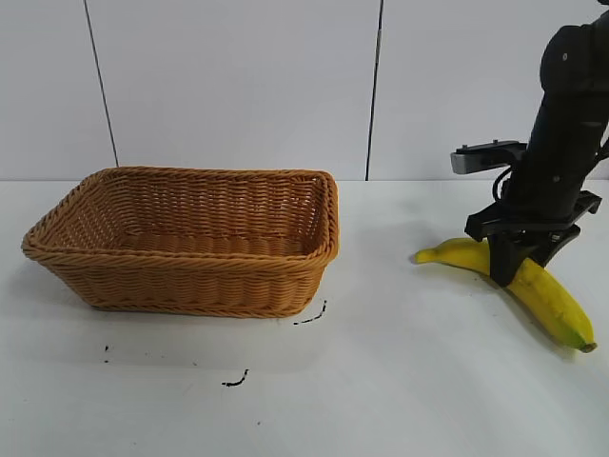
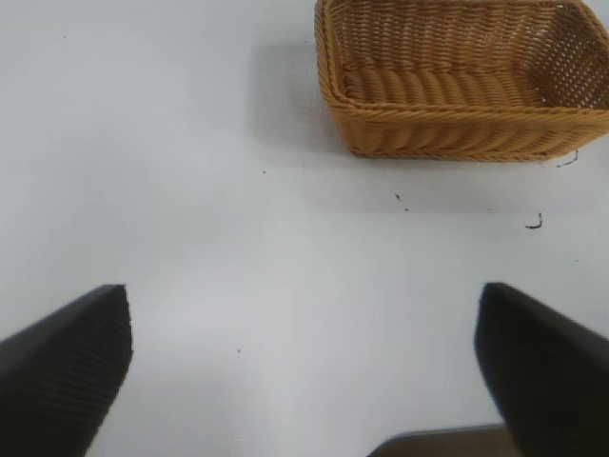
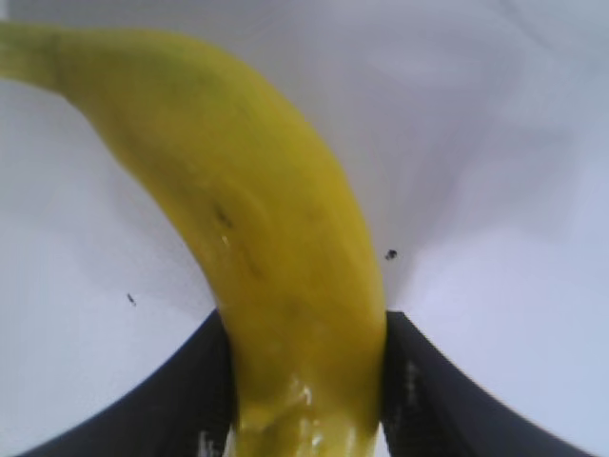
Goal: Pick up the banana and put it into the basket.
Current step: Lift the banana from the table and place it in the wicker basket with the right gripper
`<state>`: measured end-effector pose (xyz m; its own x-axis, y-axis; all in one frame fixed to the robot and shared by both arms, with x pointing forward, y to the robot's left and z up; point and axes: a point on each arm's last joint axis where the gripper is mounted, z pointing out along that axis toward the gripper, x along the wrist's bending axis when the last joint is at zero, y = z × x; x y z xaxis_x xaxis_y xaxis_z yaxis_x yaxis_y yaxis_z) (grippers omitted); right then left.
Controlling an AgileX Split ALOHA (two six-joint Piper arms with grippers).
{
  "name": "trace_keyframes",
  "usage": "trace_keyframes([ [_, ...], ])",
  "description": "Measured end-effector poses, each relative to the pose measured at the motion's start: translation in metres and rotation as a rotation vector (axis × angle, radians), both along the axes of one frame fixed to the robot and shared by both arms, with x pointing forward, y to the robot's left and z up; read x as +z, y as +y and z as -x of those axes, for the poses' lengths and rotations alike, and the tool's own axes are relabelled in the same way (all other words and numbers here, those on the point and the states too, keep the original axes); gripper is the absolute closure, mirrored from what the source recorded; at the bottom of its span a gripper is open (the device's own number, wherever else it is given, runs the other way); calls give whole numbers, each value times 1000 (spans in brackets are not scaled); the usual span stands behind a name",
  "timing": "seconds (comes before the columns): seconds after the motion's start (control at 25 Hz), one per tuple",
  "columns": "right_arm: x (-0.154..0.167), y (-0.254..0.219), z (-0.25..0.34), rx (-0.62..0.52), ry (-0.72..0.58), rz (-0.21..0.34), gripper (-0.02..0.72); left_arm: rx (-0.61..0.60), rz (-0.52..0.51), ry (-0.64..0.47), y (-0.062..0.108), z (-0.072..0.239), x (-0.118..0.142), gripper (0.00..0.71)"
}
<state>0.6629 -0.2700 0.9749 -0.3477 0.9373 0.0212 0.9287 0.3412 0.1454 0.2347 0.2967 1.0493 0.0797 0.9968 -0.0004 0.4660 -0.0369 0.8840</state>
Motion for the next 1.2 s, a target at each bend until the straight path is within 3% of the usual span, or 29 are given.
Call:
trace_keyframes([
  [0.24, 56, 1, -9, -38, -107, -14, 383, 0, 0, 0, 0, 0, 0, 15],
  [0.6, 66, 7, -13, -30, -152, -12, 383, 0, 0, 0, 0, 0, 0, 15],
  [1.2, 69, 146, -36, 280, -374, -30, 383, 0, 1, 0, 0, 0, 0, 15],
])
